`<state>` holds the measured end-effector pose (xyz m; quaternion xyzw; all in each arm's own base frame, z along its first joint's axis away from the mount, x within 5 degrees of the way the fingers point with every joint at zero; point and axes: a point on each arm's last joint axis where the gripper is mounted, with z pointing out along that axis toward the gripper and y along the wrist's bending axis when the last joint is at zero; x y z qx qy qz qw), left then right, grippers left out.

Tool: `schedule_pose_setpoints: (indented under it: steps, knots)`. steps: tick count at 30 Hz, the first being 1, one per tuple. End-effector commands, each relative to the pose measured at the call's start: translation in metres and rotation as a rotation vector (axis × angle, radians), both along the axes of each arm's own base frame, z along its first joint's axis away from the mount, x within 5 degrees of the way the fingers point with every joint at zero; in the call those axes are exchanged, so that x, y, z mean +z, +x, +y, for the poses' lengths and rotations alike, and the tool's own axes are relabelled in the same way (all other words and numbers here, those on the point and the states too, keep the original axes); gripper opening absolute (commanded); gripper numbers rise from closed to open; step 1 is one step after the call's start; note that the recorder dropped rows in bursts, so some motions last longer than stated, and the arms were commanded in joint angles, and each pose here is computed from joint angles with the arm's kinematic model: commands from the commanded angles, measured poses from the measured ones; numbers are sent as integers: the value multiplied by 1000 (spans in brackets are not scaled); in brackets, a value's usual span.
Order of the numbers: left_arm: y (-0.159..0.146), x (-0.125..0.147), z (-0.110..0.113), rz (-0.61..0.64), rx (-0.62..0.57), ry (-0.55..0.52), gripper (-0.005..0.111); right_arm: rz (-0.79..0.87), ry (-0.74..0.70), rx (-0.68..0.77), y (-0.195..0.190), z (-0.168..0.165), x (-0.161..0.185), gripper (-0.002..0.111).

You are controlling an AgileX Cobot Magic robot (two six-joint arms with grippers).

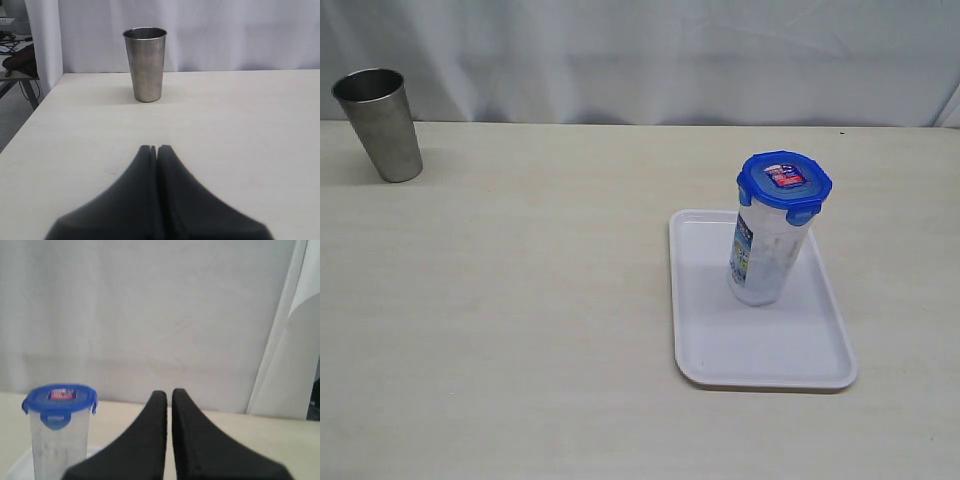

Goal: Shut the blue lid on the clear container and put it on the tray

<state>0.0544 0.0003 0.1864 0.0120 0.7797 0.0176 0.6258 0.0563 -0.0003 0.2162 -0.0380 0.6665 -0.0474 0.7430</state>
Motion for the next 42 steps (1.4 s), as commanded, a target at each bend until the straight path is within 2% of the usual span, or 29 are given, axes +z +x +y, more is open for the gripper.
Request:
schedule_pose_setpoints:
  steps: [1, 7, 25, 42]
  knots:
    - [0, -1, 0, -2, -2, -2, 0, 160, -4, -16, 0, -1, -16, 4]
    - [0, -1, 0, -2, -2, -2, 0, 335, -1, -26, -2, -2, -31, 4]
    - [0, -1, 0, -2, -2, -2, 0, 339, -19, -9, -2, -1, -32, 4]
    - [0, -1, 0, -2, -2, -2, 0, 355, 20, -13, -3, -1, -33, 4]
